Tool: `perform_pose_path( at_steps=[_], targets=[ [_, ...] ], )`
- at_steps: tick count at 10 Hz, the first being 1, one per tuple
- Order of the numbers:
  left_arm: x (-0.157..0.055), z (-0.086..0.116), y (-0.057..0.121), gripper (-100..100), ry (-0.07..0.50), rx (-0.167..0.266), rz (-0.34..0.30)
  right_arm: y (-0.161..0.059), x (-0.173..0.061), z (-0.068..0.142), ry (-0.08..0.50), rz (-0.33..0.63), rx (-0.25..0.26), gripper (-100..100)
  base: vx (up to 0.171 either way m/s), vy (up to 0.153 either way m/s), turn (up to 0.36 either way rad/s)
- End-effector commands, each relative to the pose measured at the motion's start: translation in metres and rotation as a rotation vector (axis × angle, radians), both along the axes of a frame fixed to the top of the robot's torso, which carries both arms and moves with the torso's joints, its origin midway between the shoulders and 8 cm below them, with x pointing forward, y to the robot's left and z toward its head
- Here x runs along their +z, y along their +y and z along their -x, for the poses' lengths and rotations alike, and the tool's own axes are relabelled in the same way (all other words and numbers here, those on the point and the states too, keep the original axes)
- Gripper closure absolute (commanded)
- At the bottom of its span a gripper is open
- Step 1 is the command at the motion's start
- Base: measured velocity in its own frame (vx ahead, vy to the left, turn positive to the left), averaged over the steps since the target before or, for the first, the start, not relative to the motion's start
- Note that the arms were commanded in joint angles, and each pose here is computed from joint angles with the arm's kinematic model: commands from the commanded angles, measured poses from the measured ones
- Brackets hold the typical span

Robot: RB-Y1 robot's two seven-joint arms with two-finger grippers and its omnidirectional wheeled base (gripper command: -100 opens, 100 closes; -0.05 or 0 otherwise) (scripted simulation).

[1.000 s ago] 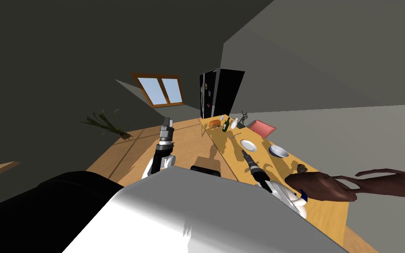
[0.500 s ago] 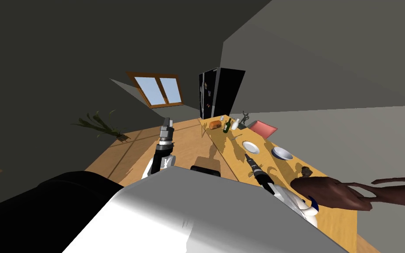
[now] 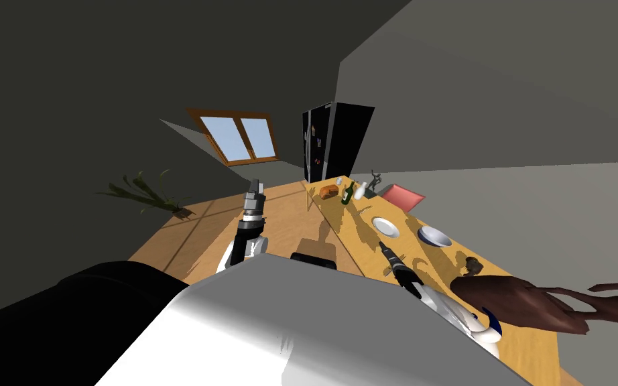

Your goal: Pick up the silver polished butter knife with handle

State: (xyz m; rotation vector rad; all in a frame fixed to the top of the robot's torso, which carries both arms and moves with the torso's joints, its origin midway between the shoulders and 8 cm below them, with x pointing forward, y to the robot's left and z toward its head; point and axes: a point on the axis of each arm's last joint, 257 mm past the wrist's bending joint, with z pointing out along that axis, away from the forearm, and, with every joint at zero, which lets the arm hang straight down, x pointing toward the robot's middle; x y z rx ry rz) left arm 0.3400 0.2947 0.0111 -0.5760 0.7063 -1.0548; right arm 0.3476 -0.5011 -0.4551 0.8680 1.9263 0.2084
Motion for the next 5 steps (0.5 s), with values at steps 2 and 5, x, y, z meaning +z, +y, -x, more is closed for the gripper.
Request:
perform_pose_path(
  at_steps=[2, 5],
  targets=[
    [0.000, 0.000, 0.000, 0, 0.000, 0.000, 0.000, -0.032, -0.016, 0.020, 0.072, 0.048, -0.050, -100, 0.060, 0.039, -0.028],
    [0.000, 0.000, 0.000, 0, 0.000, 0.000, 0.000, -0.068, -0.035, 0.050, 0.170, 0.105, -0.116, -100, 0.070, 0.056, -0.033]
  ],
)
